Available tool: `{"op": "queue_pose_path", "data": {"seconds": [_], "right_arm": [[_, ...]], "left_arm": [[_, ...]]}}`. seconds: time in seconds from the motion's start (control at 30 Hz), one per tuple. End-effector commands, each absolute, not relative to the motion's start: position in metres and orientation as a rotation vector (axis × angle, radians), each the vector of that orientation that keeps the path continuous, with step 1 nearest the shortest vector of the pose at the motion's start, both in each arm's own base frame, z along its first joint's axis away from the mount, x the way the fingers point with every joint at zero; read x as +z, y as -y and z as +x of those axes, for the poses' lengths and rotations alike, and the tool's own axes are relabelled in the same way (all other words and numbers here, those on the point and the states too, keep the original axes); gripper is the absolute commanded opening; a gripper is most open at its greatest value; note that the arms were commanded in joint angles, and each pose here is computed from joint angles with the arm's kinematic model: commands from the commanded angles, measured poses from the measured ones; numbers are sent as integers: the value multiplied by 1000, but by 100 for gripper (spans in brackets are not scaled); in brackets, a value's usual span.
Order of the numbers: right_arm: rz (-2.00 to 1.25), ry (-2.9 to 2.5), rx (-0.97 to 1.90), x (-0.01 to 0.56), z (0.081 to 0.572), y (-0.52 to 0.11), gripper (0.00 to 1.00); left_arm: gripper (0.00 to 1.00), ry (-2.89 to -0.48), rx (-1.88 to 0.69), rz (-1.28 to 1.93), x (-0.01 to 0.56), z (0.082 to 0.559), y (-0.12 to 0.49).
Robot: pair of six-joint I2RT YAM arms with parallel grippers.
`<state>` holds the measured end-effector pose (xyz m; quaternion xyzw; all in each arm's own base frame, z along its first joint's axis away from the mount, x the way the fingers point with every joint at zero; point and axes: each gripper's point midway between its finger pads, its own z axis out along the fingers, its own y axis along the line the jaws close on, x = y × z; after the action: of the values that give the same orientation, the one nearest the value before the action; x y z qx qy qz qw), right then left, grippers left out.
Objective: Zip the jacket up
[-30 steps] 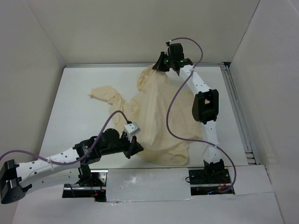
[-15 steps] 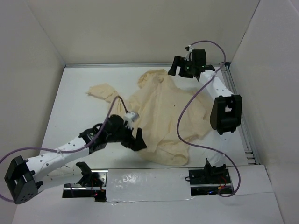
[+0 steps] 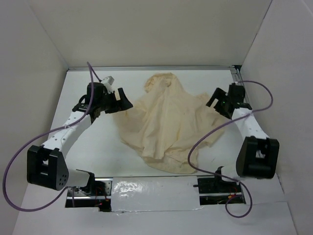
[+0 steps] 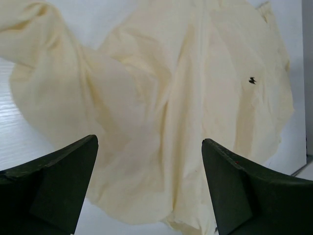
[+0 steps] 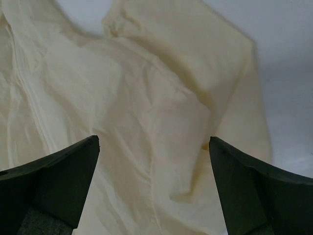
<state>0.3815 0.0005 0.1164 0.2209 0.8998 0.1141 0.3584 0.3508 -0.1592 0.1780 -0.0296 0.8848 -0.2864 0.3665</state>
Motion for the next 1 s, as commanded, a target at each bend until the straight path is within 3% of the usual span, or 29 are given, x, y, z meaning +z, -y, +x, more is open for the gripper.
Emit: {"op": "queue_pose_path", "data": {"seconds": [0.0,0.2,0.4,0.57,0.73,0.9,0.93,0.97], "right_arm": [[712,-2054,287,177,378,30,100],[747,-2001,113,189,349,56,100],[435,-2123,212,194,382,29,100],[244,-2357,73,142,429,21,100],[134,-2448,-117,112,462,28,100],[-75,-2524,-58,86,487,9,100],[-152,-2530,-66,83,490,-8,100],[-177,-2567,-68,76,487,-11,100]], "left_arm": [[99,-2195,-708,-102,201,362,136],[99,-2002,-708,-55,233,356,101],[99,-1994,-847,476,230,386,164],[99,-2111,-848,580,181,483,189],[99,-2228,-841,691,127,491,206],[98,-2335,-770,709,72,485,217],[96,-2356,-759,700,65,486,216],[83,-2386,-758,672,60,486,213]]}}
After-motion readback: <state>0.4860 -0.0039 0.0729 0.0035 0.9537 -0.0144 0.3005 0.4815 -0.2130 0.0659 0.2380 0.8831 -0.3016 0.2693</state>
